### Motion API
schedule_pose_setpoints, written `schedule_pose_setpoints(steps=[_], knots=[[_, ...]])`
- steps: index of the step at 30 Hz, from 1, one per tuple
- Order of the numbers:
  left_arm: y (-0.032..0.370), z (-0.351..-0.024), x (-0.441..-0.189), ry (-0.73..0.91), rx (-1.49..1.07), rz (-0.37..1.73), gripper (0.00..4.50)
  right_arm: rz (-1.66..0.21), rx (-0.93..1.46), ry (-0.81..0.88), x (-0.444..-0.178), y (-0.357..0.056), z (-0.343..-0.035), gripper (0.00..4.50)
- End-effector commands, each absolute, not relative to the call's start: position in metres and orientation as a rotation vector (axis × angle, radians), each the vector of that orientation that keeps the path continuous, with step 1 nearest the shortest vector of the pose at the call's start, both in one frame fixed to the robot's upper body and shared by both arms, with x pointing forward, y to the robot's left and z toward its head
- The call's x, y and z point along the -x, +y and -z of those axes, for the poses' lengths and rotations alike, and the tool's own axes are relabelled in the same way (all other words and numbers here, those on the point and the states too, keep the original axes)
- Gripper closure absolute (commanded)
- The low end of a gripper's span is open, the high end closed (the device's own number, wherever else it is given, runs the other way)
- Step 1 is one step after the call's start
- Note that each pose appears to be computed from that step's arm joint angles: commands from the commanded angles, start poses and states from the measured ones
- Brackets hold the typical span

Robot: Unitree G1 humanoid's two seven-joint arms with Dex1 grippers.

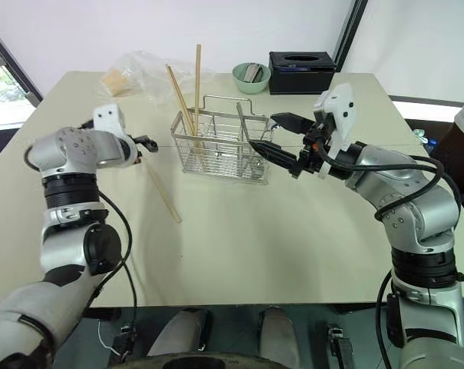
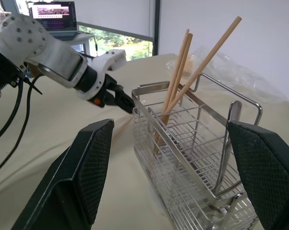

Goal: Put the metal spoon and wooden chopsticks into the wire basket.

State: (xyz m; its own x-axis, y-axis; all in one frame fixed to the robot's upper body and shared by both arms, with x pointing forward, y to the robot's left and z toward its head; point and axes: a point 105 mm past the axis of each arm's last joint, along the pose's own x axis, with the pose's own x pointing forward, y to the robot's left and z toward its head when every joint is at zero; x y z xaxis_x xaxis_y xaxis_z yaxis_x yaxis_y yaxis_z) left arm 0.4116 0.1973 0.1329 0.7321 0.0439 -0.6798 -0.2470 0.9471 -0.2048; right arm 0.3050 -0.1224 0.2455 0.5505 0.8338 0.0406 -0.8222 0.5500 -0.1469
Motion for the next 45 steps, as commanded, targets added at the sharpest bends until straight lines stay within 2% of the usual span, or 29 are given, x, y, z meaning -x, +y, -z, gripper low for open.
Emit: schedule_pose_setpoints(steps=[1, 9, 10, 12, 19, 24, 29, 33, 38, 42, 45], knots=[[0.201, -0.133, -0.415, 0.751, 0.307, -0.204, 0.05, -1.056, 0.144, -0.113, -0.289, -0.115, -0.247, 0.61], [0.190, -0.109, -0.419, 0.828, 0.306, -0.203, 0.05, -1.062, 0.146, -0.086, -0.278, -0.119, -0.240, 0.61], [0.188, -0.108, -0.420, 0.828, 0.312, -0.202, 0.28, -1.058, 0.144, -0.087, -0.278, -0.119, -0.240, 0.61], [0.186, -0.107, -0.423, 0.822, 0.322, -0.197, 0.82, -1.052, 0.141, -0.090, -0.277, -0.119, -0.239, 0.61], [0.190, -0.111, -0.427, 0.813, 0.329, -0.216, 4.34, -1.029, 0.130, -0.098, -0.278, -0.121, -0.240, 0.61], [0.205, -0.119, -0.431, 0.761, 0.336, -0.273, 4.43, -1.021, 0.125, -0.101, -0.280, -0.123, -0.240, 0.61], [0.235, -0.155, -0.443, 0.544, 0.303, -0.354, 4.43, -1.021, 0.128, -0.100, -0.283, -0.124, -0.241, 0.61], [0.258, -0.227, -0.455, 0.177, 0.474, -0.346, 4.43, -1.019, 0.138, -0.090, -0.284, -0.128, -0.243, 0.61], [0.253, -0.331, -0.445, -0.298, 0.641, -0.079, 4.43, -1.018, 0.156, -0.094, -0.283, -0.131, -0.250, 0.61], [0.230, -0.378, -0.431, -0.457, 0.642, 0.125, 4.43, -1.012, 0.168, -0.097, -0.279, -0.134, -0.254, 0.61], [0.209, -0.401, -0.423, -0.514, 0.587, 0.254, 4.43, -0.992, 0.170, -0.097, -0.278, -0.137, -0.253, 0.61]])
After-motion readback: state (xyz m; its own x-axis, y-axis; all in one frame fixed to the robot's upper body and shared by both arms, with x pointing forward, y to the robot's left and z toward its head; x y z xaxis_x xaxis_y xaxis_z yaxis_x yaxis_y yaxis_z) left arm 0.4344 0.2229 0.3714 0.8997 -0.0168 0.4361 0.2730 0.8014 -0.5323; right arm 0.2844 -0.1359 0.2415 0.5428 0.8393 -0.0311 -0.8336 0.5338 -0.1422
